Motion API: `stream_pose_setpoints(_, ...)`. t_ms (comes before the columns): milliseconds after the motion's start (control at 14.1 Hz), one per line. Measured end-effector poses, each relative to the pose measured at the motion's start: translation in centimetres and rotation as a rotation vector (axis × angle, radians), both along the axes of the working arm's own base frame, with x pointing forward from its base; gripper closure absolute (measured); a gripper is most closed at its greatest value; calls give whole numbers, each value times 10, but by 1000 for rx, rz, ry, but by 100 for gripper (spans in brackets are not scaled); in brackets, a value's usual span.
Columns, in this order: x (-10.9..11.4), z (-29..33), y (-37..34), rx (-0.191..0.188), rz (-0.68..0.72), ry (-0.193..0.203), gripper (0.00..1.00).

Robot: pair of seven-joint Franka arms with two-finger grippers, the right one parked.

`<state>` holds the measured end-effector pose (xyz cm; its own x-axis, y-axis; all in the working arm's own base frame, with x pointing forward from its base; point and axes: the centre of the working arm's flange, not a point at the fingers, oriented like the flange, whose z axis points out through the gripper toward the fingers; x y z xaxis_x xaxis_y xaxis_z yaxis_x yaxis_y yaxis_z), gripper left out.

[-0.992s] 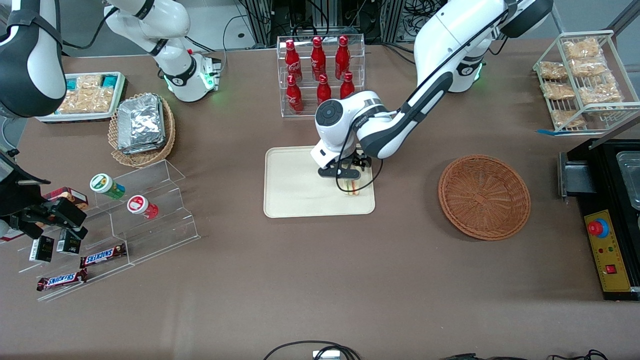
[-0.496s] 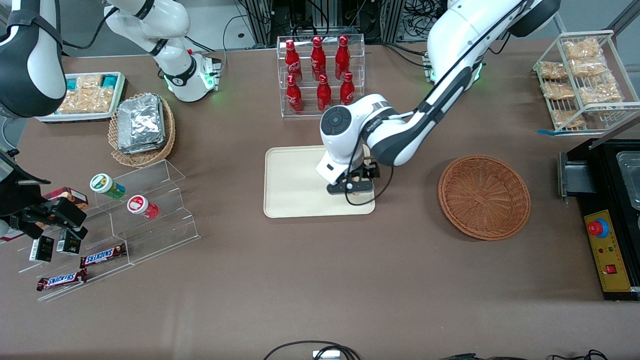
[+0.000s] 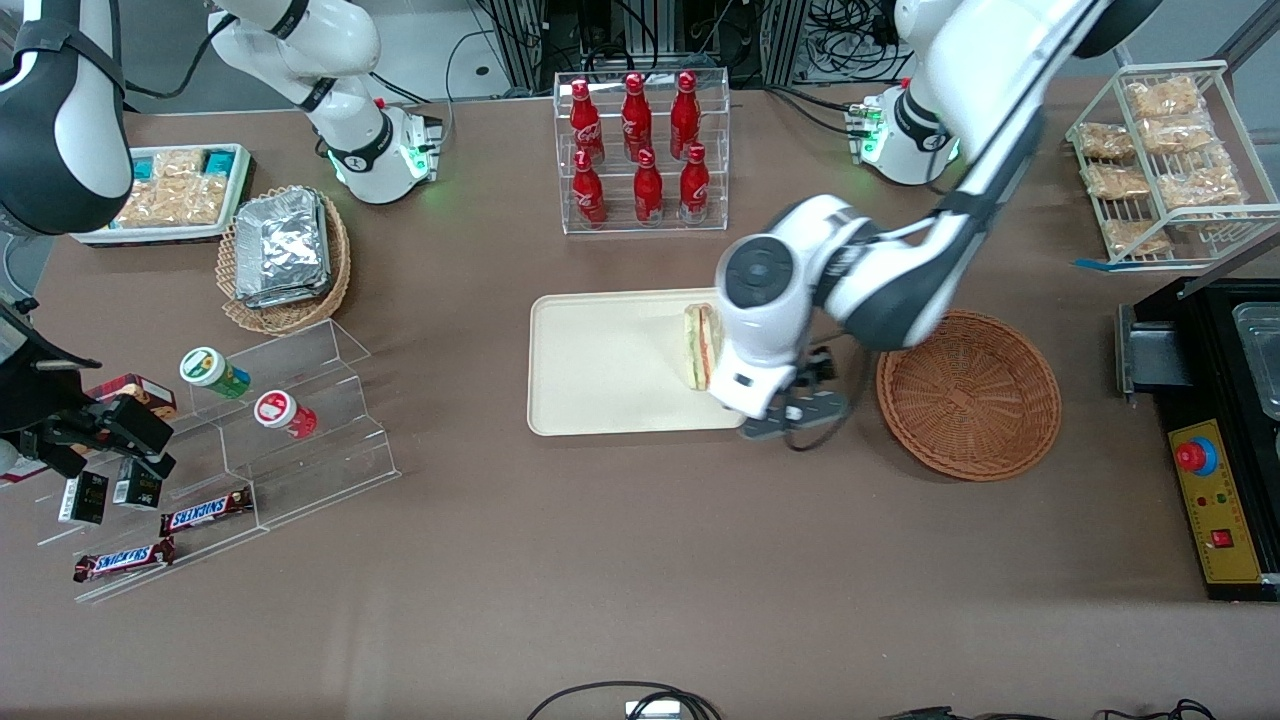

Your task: Place sandwich from basket to tray

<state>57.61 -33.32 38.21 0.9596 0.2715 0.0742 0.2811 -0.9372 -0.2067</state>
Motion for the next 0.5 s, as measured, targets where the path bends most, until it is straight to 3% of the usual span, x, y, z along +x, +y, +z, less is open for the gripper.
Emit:
stream_pose_setpoints(283, 24, 39, 71, 4, 122, -15, 0)
stream_pose_setpoints(496, 30, 67, 111, -26, 94, 19, 0)
